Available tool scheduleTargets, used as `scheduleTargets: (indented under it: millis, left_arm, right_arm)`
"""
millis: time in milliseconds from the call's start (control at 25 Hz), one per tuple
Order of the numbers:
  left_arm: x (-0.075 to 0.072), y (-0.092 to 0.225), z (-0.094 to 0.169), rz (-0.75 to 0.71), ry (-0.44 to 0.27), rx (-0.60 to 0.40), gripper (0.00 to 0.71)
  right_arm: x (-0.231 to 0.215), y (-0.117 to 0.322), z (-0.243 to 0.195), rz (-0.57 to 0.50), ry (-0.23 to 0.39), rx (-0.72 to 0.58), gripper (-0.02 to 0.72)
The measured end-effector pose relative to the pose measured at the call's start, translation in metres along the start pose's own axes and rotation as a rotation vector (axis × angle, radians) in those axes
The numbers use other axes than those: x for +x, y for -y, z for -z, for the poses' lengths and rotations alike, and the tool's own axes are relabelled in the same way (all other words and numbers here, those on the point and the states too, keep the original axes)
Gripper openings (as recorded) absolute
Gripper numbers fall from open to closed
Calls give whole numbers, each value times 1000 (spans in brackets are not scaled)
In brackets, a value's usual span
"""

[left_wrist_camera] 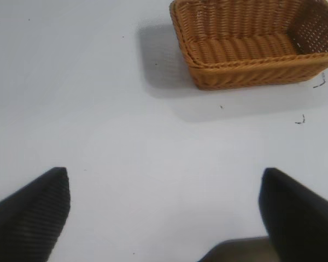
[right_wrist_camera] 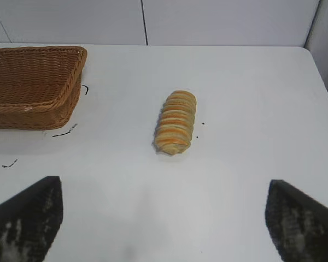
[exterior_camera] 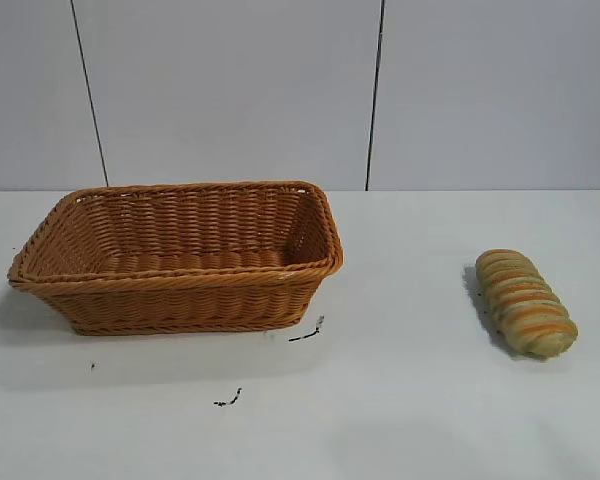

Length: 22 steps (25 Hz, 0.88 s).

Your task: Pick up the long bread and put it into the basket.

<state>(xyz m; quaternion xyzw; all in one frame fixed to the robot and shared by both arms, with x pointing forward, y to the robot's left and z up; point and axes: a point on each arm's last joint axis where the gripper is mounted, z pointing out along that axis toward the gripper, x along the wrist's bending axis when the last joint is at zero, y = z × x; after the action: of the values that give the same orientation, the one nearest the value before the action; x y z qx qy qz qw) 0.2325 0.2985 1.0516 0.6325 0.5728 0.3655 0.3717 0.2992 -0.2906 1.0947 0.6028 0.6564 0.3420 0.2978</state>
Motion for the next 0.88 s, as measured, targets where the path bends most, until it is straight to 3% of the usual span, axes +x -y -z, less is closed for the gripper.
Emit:
scheduleTargets:
  millis: [440,640,880]
  left_arm:
    - [0,0,0,0,0,0,692]
    - [0,0,0,0,0,0,692]
    - [0,0,0,0,0,0,692]
  right_arm:
    - [-16,-92,-147,-7,3,457,689]
    - [-23,-117,-213,19,13,543,689]
    - [-22,-131,-258,21,-40,556,689]
